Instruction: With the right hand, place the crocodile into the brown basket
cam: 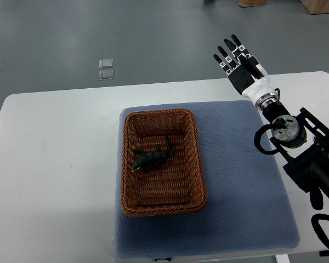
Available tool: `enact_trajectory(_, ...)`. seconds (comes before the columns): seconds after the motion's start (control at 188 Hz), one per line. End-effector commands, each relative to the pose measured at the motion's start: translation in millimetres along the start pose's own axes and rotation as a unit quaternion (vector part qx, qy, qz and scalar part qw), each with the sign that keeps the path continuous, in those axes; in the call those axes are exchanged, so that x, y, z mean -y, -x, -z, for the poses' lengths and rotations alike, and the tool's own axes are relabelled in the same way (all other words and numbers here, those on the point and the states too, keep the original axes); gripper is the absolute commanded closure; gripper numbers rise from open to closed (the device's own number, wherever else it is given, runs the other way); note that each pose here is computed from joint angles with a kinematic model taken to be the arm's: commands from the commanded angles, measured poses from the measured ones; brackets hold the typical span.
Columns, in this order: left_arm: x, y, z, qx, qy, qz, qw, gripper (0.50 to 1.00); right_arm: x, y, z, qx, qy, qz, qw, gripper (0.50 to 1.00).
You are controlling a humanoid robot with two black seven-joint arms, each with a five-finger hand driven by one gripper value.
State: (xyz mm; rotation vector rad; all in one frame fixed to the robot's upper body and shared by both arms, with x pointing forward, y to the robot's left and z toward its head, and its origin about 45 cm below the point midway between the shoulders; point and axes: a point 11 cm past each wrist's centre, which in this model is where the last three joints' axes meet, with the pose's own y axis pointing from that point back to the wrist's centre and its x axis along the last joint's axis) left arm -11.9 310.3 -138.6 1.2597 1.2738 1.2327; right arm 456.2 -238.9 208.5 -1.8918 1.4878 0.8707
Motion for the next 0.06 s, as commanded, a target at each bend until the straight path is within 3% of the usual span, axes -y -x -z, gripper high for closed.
enact_trajectory(0.0,0.0,0.0,0.1,0.001,0.000,0.000,1.000,0.500,-2.5,-3.7,-2.2,0.001,0.001,-0.005,1.000,0.572)
enact_trajectory(0.053,0.0,-0.3,0.0,0.000,0.000,0.000,1.000,0.500,-2.6,-2.9,-4.9,0.004,0.002,-0.004,1.000,0.572)
